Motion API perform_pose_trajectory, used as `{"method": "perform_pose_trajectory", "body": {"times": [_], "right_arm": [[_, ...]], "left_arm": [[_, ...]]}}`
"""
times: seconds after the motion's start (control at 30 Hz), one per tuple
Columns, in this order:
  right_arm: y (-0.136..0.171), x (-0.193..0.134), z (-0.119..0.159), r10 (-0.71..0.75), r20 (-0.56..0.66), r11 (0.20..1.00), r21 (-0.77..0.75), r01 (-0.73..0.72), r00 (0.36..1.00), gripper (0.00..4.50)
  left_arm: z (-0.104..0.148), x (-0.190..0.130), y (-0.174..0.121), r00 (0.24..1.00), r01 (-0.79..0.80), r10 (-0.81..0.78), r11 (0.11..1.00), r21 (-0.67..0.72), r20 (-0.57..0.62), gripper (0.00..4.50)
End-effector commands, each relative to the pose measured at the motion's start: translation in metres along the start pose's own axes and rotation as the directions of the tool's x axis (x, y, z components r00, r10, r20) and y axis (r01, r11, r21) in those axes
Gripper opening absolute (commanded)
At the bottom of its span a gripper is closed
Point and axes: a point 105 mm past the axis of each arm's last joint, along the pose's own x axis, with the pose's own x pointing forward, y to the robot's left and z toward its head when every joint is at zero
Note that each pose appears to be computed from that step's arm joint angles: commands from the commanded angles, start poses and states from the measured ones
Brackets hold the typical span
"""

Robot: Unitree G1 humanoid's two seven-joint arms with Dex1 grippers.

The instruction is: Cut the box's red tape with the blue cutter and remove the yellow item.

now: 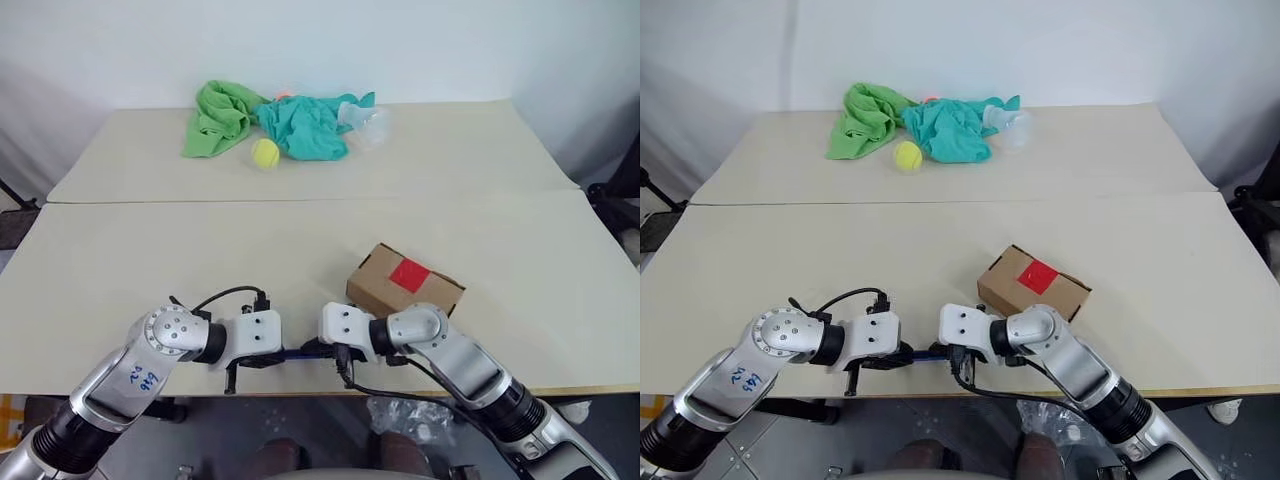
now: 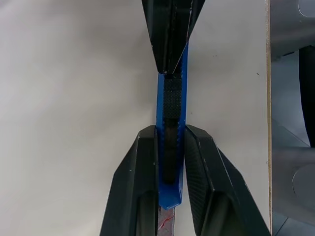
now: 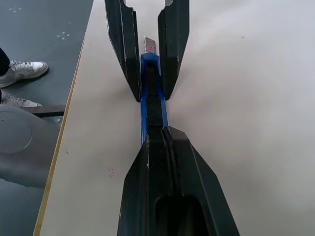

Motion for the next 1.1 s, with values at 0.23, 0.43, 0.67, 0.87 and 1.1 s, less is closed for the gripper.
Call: {"method": "perform_pose_trajectory", "body": {"times": [0.23, 0.43, 0.67, 0.87, 1.1], "right_arm": [[-0.01, -0.032, 0.018, -0.08, 0.096, 0.989, 0.134, 0.067, 0.992, 0.03], [-0.012, -0.052, 0.023, -0.126, 0.115, 0.974, 0.202, 0.101, 0.985, 0.03], [-0.018, -0.07, 0.038, -0.193, 0.158, 0.956, 0.251, 0.15, 0.968, 0.03], [-0.021, -0.081, 0.049, -0.253, 0.189, 0.936, 0.295, 0.191, 0.949, 0.03], [-0.026, -0.091, 0.062, -0.32, 0.216, 0.915, 0.323, 0.242, 0.922, 0.03]], "left_arm": [[-0.014, 0.018, 0.006, 0.991, -0.108, 0.112, 0.992, -0.071, 0.067, 0.43], [-0.005, 0.015, 0.009, 0.966, -0.183, 0.189, 0.982, -0.05, 0.174, 0.43], [0.001, 0.009, 0.016, 0.933, -0.27, 0.266, 0.963, -0.019, 0.241, 0.43], [0.004, 0.005, 0.016, 0.892, -0.348, 0.345, 0.937, -0.046, 0.292, 0.43], [0.016, 0.001, 0.02, 0.814, -0.42, 0.436, 0.898, -0.129, 0.384, 0.43]]}}
